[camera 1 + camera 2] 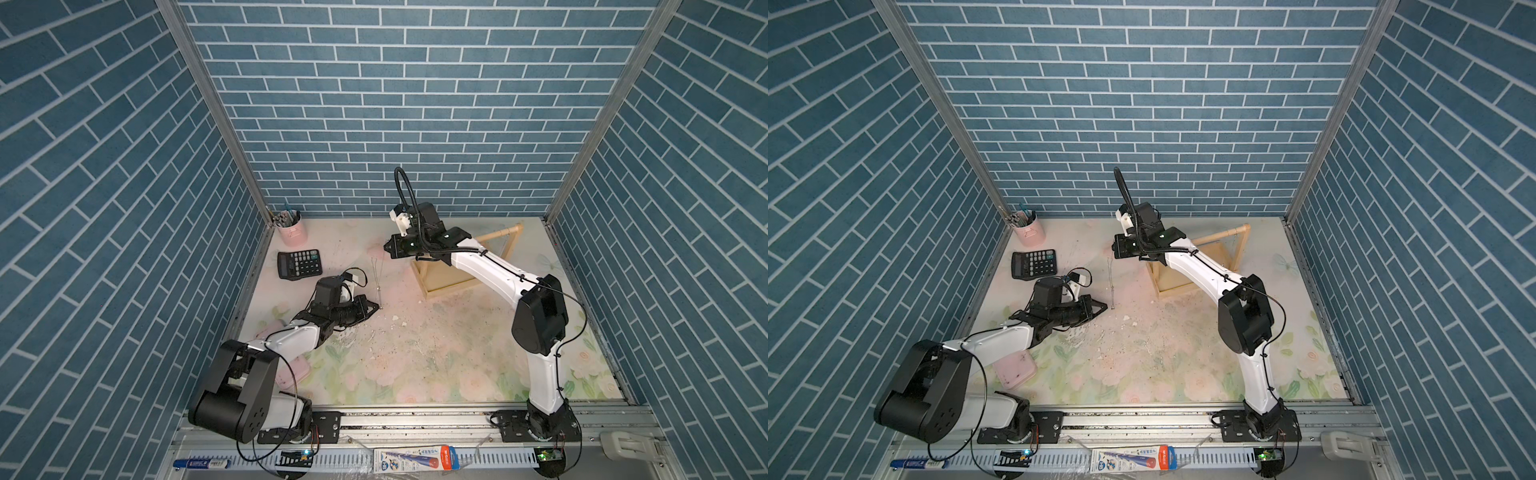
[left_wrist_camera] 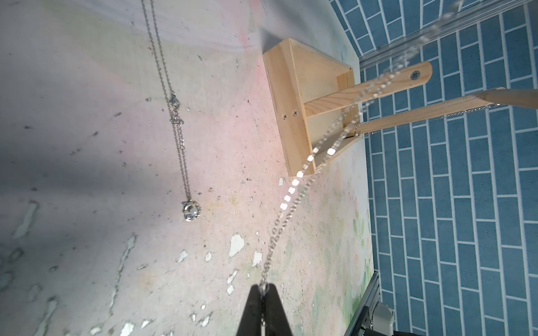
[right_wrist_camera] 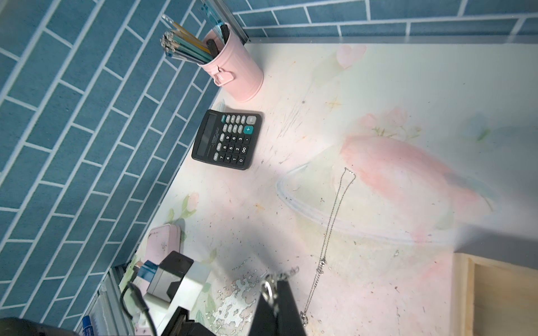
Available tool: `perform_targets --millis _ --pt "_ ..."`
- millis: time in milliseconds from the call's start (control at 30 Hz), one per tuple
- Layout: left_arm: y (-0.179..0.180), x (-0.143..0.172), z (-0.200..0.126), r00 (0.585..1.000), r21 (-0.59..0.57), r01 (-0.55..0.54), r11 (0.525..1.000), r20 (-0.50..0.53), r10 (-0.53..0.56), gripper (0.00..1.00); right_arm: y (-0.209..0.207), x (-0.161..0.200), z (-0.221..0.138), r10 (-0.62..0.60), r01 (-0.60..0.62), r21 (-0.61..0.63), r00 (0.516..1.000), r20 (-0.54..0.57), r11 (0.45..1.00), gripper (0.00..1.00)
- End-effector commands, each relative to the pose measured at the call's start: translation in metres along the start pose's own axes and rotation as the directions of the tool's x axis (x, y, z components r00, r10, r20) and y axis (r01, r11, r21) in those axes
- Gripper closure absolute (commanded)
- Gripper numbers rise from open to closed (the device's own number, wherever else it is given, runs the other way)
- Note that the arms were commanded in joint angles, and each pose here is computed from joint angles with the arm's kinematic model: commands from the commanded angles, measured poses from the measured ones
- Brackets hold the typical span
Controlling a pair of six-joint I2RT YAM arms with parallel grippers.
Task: Take the necklace off the jewelry display stand
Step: Place the necklace at the center of the board.
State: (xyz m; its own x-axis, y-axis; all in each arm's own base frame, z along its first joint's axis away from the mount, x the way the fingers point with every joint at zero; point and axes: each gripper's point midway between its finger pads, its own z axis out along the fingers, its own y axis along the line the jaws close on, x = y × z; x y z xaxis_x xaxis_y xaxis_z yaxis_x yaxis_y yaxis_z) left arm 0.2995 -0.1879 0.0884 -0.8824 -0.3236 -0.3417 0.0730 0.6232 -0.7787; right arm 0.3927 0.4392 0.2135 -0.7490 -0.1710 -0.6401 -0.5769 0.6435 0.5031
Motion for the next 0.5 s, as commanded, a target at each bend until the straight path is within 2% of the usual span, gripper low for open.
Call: perform_targets --millis 0,467 --pt "0.003 -0.006 -0.001 1.0 0.016 -0.001 1.0 0.03 0.001 1.0 0.016 -0.001 0.015 -0.002 0.001 -0.057 1.0 -0.011 0.998 1.0" --pt "0.048 -0.003 0.019 1.0 -0.099 0.003 0.995 0.017 -0.001 1.0 0.007 0.021 0.085 0.005 -0.012 -0.087 0.997 -0.078 0.996 1.0"
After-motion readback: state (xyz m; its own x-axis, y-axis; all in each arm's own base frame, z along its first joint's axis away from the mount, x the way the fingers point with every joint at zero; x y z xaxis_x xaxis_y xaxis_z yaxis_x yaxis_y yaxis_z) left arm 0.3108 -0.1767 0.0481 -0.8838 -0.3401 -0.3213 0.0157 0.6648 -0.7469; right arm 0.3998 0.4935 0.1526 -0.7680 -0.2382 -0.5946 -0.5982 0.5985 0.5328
